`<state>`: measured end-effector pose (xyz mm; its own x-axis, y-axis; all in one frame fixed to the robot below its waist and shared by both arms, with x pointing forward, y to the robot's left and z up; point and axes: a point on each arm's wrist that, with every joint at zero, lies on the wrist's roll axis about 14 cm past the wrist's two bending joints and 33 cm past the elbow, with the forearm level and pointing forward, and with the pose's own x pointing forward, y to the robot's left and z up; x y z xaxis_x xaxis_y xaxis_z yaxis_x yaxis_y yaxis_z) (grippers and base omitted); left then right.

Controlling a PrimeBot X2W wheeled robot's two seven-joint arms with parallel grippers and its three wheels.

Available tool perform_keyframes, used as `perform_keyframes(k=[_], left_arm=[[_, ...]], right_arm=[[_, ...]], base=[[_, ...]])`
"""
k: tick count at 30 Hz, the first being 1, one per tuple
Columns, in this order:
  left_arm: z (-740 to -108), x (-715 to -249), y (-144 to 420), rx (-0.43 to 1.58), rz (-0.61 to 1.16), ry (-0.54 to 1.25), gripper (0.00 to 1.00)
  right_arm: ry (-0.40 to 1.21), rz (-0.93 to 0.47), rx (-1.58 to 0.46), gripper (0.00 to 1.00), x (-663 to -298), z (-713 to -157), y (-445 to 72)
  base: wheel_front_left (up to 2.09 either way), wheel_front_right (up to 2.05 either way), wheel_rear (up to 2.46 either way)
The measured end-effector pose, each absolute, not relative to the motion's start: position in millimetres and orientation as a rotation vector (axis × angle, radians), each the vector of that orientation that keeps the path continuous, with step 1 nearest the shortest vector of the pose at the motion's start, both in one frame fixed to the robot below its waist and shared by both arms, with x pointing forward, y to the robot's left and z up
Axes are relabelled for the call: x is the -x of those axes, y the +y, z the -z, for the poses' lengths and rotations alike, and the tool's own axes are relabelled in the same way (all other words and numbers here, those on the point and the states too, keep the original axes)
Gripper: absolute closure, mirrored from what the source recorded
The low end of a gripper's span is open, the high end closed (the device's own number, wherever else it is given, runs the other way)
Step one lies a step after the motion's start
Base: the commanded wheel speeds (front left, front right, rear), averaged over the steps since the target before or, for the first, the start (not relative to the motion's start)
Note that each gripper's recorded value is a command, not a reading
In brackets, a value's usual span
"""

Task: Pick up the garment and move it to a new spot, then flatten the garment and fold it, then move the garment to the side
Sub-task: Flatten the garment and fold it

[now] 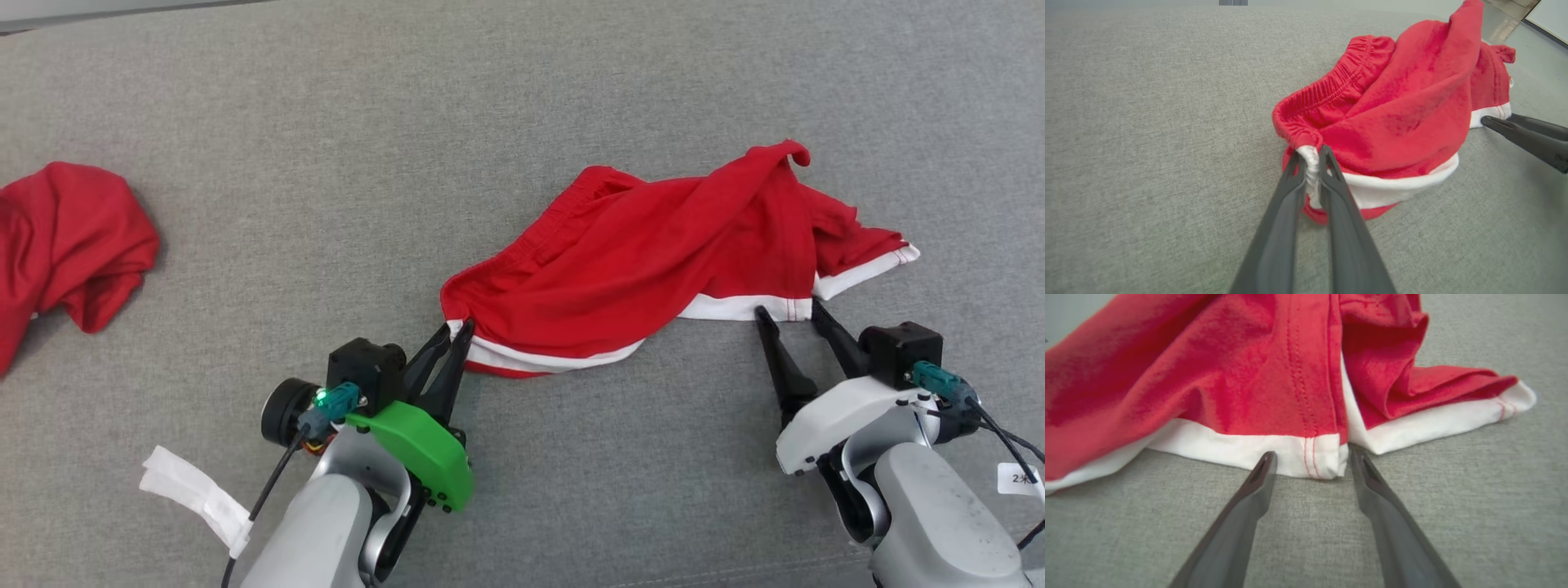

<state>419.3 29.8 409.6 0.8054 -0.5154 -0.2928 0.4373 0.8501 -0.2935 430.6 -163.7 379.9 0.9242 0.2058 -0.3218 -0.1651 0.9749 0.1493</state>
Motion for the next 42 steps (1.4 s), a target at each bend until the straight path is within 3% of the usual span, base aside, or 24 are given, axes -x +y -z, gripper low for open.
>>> perform_keyframes(k=[5, 9, 20, 29, 36, 42], left_arm=[[-417, -425, 37, 0.225, 0.488, 0.327, 1.00], [-447, -435, 39, 0.229, 0.472, 0.209, 1.00], [-601, -453, 65, 0.156, 0.426, -0.299, 1.00], [-753, -407, 71, 0.080, 0.464, -0.757, 1.00], [-767, -410, 74, 0.058, 0.462, -0.766, 1.00], [-738, -453, 64, 0.104, 0.500, -0.640, 1.00]], right_arm=[[0.319, -0.212, -0.135, 1.00, -438, -381, -157], [0.212, -0.229, -0.132, 1.00, -448, -412, -157], [-0.291, -0.243, 0.001, 1.00, -459, -590, -179], [-0.597, -0.195, 0.108, 1.00, -424, -723, -194], [-0.603, -0.193, 0.094, 1.00, -423, -738, -196], [-0.539, -0.191, 0.044, 1.00, -456, -724, -200]], base=[[0.00, 0.00, 0.00], [0.00, 0.00, 0.00], [0.00, 0.00, 0.00], [0.00, 0.00, 0.00], [0.00, 0.00, 0.00], [0.00, 0.00, 0.00]])
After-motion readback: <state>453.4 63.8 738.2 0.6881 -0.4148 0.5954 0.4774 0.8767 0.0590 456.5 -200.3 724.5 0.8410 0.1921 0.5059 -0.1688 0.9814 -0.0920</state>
